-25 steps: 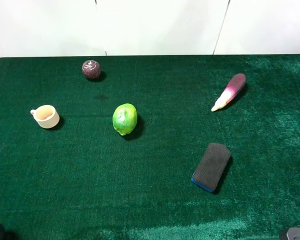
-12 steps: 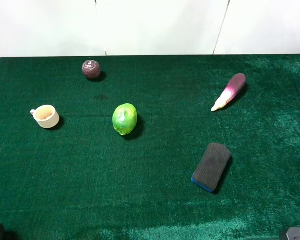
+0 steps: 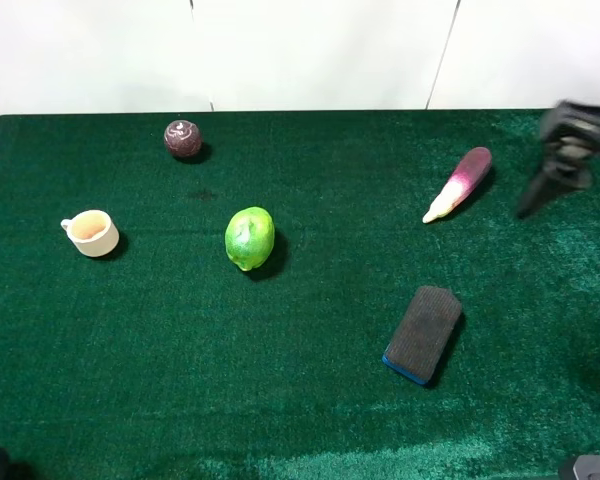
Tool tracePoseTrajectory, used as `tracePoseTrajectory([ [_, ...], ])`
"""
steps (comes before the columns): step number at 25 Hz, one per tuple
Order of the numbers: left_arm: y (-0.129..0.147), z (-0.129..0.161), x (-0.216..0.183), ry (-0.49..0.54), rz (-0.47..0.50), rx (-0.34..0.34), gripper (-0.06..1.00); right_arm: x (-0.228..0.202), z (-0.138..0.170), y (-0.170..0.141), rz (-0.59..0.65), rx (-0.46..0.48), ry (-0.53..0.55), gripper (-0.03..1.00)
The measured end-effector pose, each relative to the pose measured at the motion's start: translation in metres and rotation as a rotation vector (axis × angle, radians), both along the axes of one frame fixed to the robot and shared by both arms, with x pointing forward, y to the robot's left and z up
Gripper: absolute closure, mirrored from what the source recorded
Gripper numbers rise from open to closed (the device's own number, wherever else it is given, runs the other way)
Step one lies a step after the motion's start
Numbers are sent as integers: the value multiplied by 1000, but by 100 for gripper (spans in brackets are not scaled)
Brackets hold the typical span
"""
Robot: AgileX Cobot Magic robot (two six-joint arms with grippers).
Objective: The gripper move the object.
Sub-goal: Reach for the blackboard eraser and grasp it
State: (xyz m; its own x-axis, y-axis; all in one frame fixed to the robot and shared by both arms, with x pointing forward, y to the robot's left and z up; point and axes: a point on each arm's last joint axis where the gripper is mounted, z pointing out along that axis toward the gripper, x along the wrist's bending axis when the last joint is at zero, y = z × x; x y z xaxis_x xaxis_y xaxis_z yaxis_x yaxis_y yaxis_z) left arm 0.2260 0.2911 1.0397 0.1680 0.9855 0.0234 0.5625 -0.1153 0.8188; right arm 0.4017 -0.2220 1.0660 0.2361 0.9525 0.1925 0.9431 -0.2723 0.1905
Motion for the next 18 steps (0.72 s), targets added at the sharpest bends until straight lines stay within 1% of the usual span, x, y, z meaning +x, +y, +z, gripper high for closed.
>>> tracePoseTrajectory([
  [3,0,0,0,0,0,0,-5,6,-11,21,-3,-6,9,28],
  [9,0,0,0,0,0,0,-5,15,-38,55,-2,-29,73,28],
  [12,0,0,0,0,0,0,-5,19,-51,67,4,-37,90,28],
  [18,0,0,0,0,0,0,-5,31,-79,82,-3,-58,139,28],
])
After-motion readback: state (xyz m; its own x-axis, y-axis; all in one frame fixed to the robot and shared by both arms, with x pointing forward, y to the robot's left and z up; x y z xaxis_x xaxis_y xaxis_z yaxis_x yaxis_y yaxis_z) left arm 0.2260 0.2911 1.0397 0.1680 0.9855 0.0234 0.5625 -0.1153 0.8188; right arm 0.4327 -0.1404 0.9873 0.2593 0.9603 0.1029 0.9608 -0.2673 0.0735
